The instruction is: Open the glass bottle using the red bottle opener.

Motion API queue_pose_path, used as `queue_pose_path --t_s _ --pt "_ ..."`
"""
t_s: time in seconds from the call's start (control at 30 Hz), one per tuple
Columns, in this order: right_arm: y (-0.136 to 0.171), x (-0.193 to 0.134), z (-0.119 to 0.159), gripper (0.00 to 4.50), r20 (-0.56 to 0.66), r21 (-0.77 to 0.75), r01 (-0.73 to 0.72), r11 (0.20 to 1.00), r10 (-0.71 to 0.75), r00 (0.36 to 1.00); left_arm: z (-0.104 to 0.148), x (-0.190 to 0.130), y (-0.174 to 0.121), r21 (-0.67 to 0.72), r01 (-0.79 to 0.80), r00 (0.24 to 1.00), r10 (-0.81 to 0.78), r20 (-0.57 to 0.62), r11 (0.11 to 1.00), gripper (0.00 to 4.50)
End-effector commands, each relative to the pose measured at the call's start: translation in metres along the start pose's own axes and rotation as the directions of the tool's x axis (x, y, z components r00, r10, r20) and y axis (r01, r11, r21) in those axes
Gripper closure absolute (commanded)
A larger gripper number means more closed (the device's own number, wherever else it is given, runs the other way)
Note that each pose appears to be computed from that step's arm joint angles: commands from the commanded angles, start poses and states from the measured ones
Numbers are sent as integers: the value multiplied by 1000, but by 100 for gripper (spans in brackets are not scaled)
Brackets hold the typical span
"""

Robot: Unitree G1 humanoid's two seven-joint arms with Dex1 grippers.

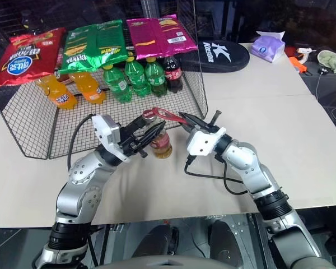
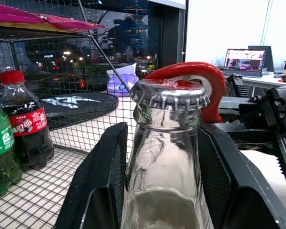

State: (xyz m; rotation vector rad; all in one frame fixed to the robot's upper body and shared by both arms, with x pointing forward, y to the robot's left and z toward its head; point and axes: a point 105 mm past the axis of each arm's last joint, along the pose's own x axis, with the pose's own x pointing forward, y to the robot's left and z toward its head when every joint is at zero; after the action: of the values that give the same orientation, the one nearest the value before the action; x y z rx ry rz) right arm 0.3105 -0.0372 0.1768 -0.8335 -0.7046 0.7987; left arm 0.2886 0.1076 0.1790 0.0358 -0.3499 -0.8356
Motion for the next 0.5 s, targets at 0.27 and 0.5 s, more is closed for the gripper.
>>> queue_pose_path --t_s 0.27,0.5 --pt "19 17 19 450 160 -201 3 980 30 987 -14 0 -6 -40 19 998 -22 -55 999 287" --pt "45 23 16 450 220 -83 -92 992 108 970 -16 0 -5 -47 17 998 -20 -60 999 287"
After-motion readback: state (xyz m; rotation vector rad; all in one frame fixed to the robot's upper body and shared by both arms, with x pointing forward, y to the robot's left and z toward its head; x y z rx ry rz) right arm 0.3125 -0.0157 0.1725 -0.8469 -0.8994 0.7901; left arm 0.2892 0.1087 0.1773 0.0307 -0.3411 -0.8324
